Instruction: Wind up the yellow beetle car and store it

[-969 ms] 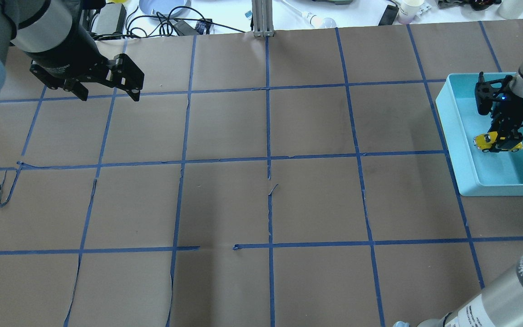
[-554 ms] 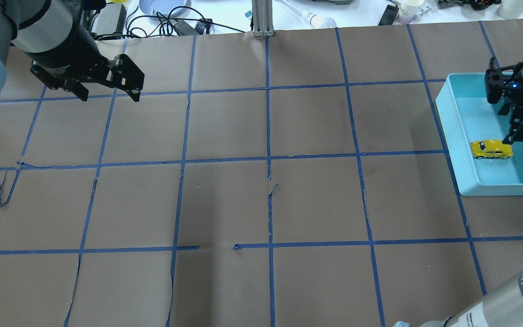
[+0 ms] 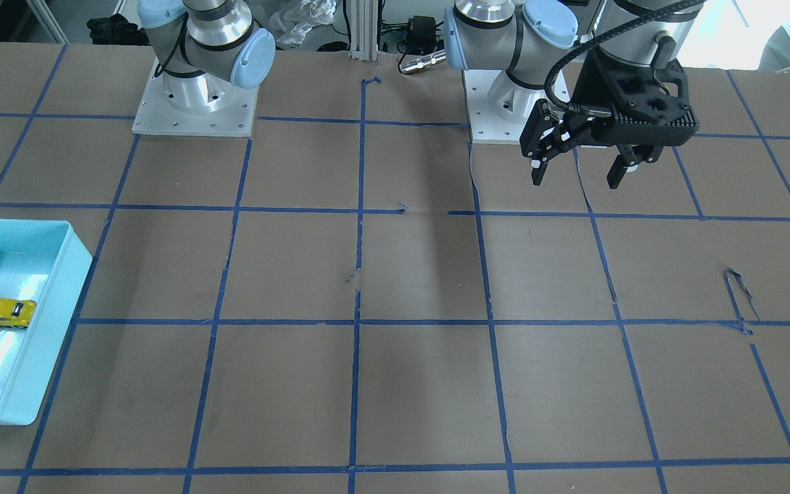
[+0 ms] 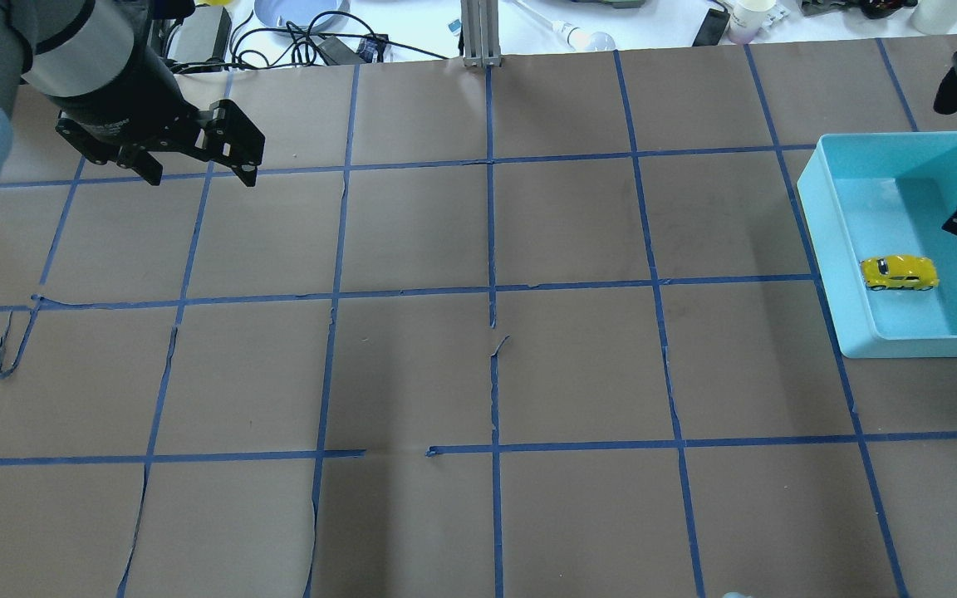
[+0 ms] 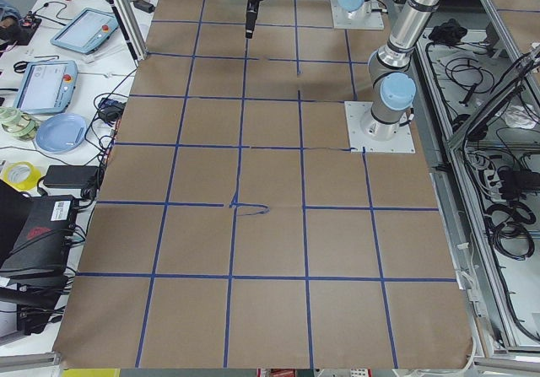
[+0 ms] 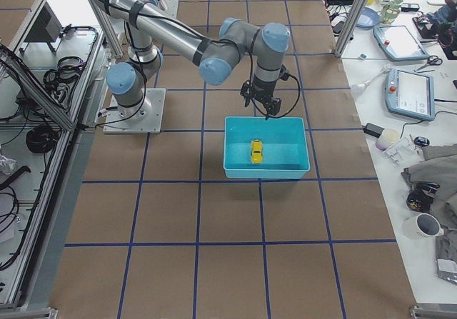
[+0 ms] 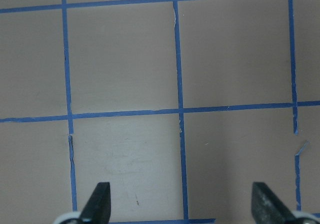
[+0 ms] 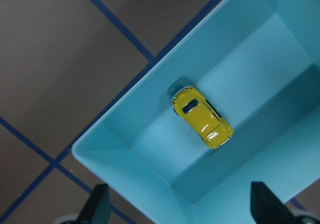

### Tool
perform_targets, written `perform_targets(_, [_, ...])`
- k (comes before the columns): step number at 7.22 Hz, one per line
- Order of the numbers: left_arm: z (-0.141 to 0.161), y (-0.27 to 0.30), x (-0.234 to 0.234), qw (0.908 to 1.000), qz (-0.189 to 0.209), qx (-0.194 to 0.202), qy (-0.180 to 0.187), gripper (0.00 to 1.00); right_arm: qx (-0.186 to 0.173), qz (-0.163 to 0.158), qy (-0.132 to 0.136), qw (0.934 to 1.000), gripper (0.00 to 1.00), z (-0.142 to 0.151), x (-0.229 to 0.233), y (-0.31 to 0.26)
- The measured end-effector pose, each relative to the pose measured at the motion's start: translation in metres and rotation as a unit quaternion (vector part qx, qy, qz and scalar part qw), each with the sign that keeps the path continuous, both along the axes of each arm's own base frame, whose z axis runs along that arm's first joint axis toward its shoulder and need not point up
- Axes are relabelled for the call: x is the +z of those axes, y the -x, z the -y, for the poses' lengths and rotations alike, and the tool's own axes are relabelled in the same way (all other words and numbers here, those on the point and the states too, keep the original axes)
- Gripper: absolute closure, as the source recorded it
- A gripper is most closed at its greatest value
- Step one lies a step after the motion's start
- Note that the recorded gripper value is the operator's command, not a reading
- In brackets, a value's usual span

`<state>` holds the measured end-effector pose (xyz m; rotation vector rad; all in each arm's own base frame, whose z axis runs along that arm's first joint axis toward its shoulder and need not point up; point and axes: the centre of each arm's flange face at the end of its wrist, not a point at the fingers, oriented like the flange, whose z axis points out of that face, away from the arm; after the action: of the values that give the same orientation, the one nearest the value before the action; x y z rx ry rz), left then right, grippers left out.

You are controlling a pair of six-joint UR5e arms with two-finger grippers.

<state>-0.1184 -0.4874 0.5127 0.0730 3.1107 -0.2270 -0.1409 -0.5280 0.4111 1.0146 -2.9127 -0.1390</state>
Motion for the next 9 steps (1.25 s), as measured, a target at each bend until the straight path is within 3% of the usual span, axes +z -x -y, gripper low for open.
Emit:
perform_targets(1, [0.0,0.0,0.0,1.0,0.0,0.0,0.0,0.0,-0.104,0.011,0.005,0.9945,0.0,-0.013,0.026,-0.02])
perform_targets(2, [0.0,0.0,0.0,1.0,0.0,0.0,0.0,0.0,-0.198,0.014,0.0,0.9802,0.0,-0.018,0.047,-0.048])
perform_targets(3, [0.0,0.0,0.0,1.0,-0.001,0.0,0.0,0.0,-0.267,0.011,-0.005,0.9637,0.0,-0.017,0.058,-0.084])
perform_targets(4, [0.0,0.0,0.0,1.0,-0.002,0.0,0.0,0.0,-0.313,0.006,-0.004,0.9498,0.0,-0.016,0.063,-0.127])
perform_targets(6, [0.0,0.0,-0.001,1.0,-0.003,0.0,0.0,0.0,-0.363,-0.005,0.002,0.9317,0.0,-0.019,0.063,-0.208])
perform_targets(7, [0.0,0.0,-0.001,1.0,-0.004,0.0,0.0,0.0,-0.376,-0.008,0.005,0.9266,0.0,-0.024,0.063,-0.237])
perform_targets(9, [0.001,0.001,-0.001,1.0,-0.004,0.0,-0.001,0.0,-0.38,-0.007,0.013,0.925,0.0,-0.033,0.07,-0.26])
